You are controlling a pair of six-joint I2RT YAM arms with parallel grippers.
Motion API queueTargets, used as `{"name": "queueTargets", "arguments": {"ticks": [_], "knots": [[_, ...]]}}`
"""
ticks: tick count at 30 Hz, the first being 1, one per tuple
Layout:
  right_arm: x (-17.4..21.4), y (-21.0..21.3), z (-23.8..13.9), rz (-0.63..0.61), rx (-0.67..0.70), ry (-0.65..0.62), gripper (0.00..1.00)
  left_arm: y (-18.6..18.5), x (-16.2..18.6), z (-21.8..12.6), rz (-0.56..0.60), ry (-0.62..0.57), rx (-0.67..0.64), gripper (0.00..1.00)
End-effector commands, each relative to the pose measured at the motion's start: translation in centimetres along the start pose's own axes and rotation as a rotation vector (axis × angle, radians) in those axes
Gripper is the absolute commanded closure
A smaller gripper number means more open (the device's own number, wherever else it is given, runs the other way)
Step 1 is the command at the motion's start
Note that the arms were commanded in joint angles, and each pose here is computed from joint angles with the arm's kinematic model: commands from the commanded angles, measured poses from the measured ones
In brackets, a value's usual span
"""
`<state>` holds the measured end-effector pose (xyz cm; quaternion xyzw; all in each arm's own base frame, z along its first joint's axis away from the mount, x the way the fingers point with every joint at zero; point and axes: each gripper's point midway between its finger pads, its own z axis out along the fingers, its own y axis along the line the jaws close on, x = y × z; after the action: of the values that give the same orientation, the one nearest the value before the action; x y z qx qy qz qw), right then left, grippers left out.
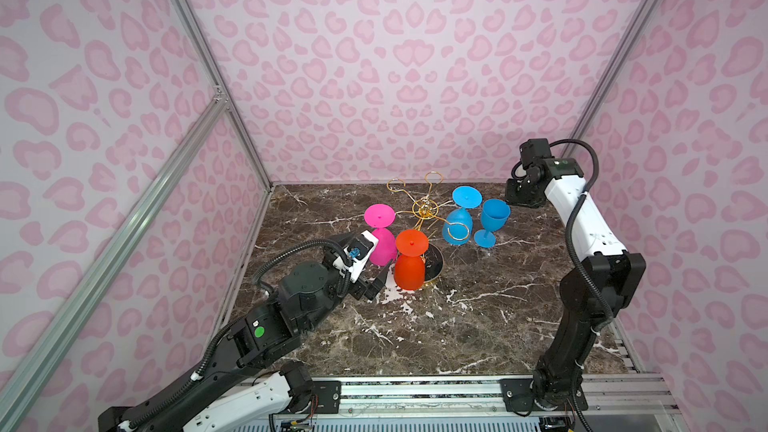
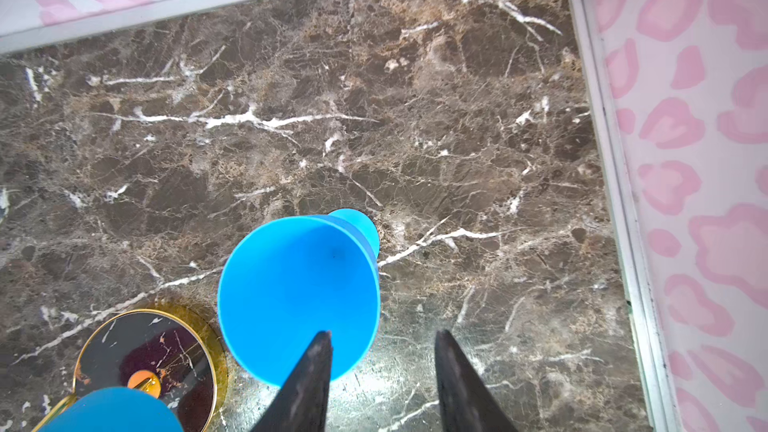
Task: Take the wine glass off the wine glass rack
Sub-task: 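Lower the blue glass upright onto the table and open the right gripper, then raise the right gripper toward the rack while the left gripper reaches the red glass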
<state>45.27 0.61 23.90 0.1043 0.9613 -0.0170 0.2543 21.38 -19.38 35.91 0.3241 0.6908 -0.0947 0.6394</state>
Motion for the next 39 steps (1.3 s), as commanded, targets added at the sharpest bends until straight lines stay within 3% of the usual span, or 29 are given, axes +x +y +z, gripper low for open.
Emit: {"name": "queueTargets", "arguments": {"ticks": [1,5,9,15,21,26,32,39], "knots": [[0.2,-0.2,-2.2,0.009,-0.031,-0.014,0.56,0.7,-1.0,-0.5,-0.030,-0.036,-0.023,0.02],[0.3,0.2,-5.6,0.021,-0.100,-0.067,0.56,1.6,-1.8,-1.0,-0.149,-0.044,-0.057,0.02],[1.4,1.0,-8.8,0.027,-0.197,-0.123,0.56,2.8,-2.5,-2.0,-0.365,-0.042,-0.090,0.02],[4.3,2.3,-12.5,0.056,-0.361,-0.233,0.56,0.8,-2.5,-2.6,-0.597,0.009,0.044,0.02],[8.7,3.7,-12.7,0.046,-0.439,-0.205,0.57,-0.5,-1.4,-2.1,-0.772,0.098,0.079,0.02],[11.7,4.6,-12.0,0.033,-0.452,-0.220,0.56,-1.4,-0.5,-1.3,-0.840,0.142,0.088,0.02],[13.5,5.5,-11.7,0.036,-0.493,-0.201,0.56,-3.4,-1.1,0.0,-0.943,0.176,0.175,0.00],[13.8,6.2,-12.5,0.027,-0.536,-0.212,0.56,-4.8,-0.8,1.8,-1.176,0.262,0.236,0.09]]}}
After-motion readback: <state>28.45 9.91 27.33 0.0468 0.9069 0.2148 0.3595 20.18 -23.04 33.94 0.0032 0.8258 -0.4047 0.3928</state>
